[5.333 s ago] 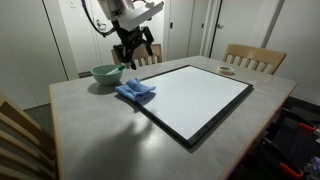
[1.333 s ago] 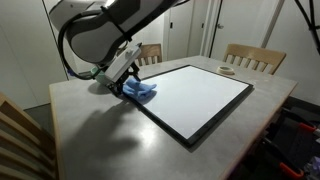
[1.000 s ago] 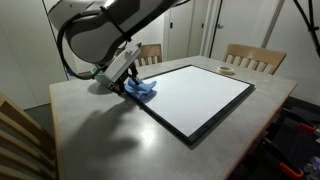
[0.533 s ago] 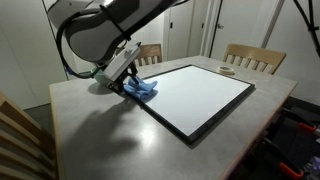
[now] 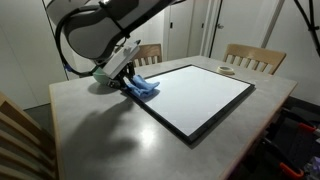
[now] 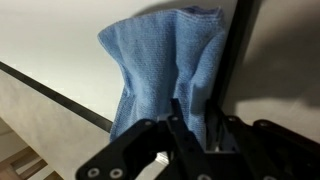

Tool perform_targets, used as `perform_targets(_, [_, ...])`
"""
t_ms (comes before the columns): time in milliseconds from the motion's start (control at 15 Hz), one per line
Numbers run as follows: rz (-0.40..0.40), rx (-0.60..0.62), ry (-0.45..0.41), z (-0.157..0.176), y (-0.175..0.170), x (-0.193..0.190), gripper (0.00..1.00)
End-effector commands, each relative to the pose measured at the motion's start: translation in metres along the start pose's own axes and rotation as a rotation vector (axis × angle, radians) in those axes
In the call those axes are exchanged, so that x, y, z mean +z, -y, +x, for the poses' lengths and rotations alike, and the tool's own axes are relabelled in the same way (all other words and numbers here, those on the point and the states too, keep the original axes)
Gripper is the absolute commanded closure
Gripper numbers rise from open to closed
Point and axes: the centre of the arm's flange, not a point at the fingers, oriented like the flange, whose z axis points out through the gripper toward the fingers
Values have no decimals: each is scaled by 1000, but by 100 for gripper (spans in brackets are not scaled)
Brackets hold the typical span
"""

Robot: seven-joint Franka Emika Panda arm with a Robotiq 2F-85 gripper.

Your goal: Use the blue towel to wipe the white board

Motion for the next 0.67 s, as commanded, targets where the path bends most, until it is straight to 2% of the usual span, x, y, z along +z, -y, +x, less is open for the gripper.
perform_targets(0, [-15,4,9,8,-4,4,56])
perform_targets(67, [-14,6,12,7,-4,6,43])
perform_targets(467, [-6,37,29,2,-13,16,5])
perform_targets(600, [-6,52,32,1,-18,18,3])
